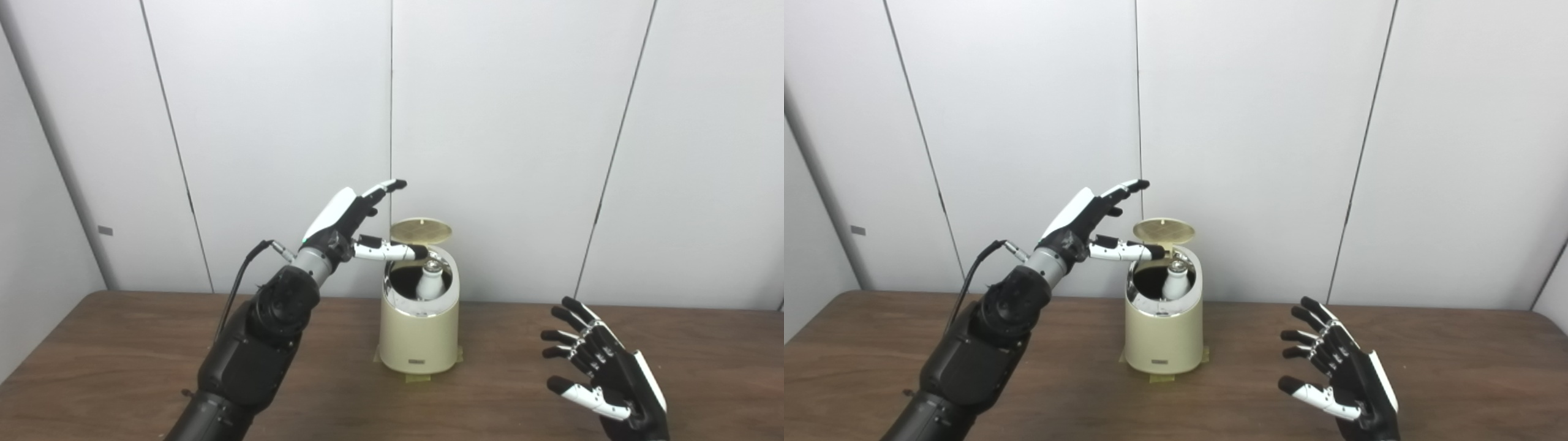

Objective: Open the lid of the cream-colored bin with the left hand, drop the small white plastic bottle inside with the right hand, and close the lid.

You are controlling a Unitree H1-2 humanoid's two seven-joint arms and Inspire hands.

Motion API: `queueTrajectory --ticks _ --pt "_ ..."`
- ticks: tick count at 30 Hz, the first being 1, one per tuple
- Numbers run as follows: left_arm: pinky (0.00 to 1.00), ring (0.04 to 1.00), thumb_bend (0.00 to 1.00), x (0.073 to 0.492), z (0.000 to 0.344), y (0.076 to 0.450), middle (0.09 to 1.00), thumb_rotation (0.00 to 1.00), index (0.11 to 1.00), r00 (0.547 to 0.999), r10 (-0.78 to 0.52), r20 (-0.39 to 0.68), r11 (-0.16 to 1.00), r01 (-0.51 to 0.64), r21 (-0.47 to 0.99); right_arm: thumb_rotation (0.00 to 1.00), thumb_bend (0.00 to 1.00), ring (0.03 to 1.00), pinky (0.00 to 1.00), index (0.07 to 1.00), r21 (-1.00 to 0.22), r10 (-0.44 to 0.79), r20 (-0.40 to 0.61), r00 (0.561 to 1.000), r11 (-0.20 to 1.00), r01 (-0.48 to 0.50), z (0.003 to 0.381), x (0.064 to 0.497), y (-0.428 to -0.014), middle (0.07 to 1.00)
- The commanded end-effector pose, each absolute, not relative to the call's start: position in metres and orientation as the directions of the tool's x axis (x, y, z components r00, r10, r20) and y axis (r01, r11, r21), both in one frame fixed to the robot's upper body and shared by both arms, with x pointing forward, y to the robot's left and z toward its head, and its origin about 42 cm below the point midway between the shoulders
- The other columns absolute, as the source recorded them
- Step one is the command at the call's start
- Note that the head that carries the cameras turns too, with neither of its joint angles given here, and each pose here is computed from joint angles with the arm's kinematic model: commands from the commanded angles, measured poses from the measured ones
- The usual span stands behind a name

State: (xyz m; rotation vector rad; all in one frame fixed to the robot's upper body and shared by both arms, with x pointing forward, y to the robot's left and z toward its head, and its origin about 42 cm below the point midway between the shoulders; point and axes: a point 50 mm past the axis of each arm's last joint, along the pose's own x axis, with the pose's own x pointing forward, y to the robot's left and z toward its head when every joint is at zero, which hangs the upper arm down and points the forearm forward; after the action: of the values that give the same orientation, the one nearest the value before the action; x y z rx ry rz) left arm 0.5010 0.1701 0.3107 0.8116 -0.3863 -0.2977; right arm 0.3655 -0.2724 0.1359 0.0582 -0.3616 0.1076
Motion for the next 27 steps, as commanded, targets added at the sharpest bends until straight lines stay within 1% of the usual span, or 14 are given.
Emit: queueTrajectory --ticks 1,2,5,6,8,10,11,13,15,19,22,27 --pt "0.92 0.967 0.96 0.505 0.349 0.168 0.944 0.4 0.911 0.853 -0.432 0.291 0.579 0.015 0.815 0.23 0.83 0.68 0.57 0.823 0.051 0.09 0.388 0.917 0.992 -0.119 0.145 0.366 -0.263 0.816" --pt "0.92 0.975 0.95 0.505 0.348 0.167 0.95 0.41 0.915 0.853 -0.442 0.277 0.55 0.013 0.835 0.23 0.84 0.681 0.57 0.823 0.054 0.09 0.388 0.917 0.991 -0.12 0.145 0.365 -0.263 0.815" --pt "0.86 0.969 0.95 0.504 0.347 0.165 0.948 0.4 0.912 0.851 -0.462 0.248 0.486 0.009 0.874 0.24 0.84 0.681 0.57 0.825 0.048 0.091 0.387 0.918 0.992 -0.119 0.145 0.366 -0.262 0.817" --pt "0.9 0.973 0.96 0.503 0.347 0.164 0.942 0.4 0.91 0.851 -0.467 0.238 0.471 0.012 0.882 0.24 0.84 0.68 0.57 0.825 0.045 0.09 0.386 0.918 0.992 -0.116 0.144 0.367 -0.262 0.815" --pt "0.92 0.978 0.98 0.501 0.346 0.163 0.922 0.39 0.894 0.851 -0.476 0.222 0.451 0.019 0.892 0.25 0.85 0.679 0.57 0.825 0.045 0.088 0.384 0.919 0.992 -0.114 0.144 0.367 -0.261 0.812" --pt "0.98 0.995 1.0 0.5 0.345 0.164 0.899 0.41 0.869 0.85 -0.483 0.212 0.439 0.025 0.898 0.25 0.85 0.681 0.57 0.821 0.051 0.087 0.38 0.921 0.992 -0.114 0.144 0.367 -0.259 0.812" --pt "0.99 0.997 1.0 0.498 0.345 0.164 0.895 0.41 0.865 0.847 -0.488 0.209 0.43 0.025 0.902 0.25 0.85 0.68 0.57 0.82 0.053 0.086 0.378 0.922 0.992 -0.114 0.144 0.367 -0.258 0.812" --pt "1.0 0.991 1.0 0.496 0.344 0.165 0.864 0.42 0.83 0.845 -0.495 0.205 0.421 0.026 0.907 0.24 0.85 0.681 0.58 0.815 0.058 0.083 0.375 0.923 0.992 -0.113 0.145 0.366 -0.256 0.808" --pt "1.0 0.989 1.0 0.494 0.345 0.167 0.855 0.42 0.82 0.843 -0.5 0.198 0.412 0.03 0.911 0.24 0.85 0.678 0.57 0.811 0.057 0.082 0.375 0.924 0.992 -0.111 0.146 0.365 -0.253 0.804" --pt "1.0 0.978 0.99 0.491 0.347 0.17 0.85 0.43 0.815 0.837 -0.512 0.194 0.395 0.028 0.918 0.24 0.84 0.667 0.55 0.811 0.046 0.081 0.38 0.921 0.993 -0.106 0.146 0.365 -0.251 0.802" --pt "1.0 0.974 1.0 0.487 0.349 0.17 0.845 0.45 0.815 0.828 -0.526 0.194 0.382 0.026 0.924 0.26 0.84 0.66 0.54 0.816 0.028 0.083 0.381 0.921 0.994 -0.102 0.147 0.365 -0.249 0.805" --pt "1.0 0.973 1.0 0.48 0.353 0.17 0.834 0.45 0.813 0.806 -0.556 0.203 0.377 0.026 0.926 0.27 0.86 0.647 0.54 0.805 0.019 0.076 0.378 0.923 0.996 -0.089 0.147 0.367 -0.248 0.798"
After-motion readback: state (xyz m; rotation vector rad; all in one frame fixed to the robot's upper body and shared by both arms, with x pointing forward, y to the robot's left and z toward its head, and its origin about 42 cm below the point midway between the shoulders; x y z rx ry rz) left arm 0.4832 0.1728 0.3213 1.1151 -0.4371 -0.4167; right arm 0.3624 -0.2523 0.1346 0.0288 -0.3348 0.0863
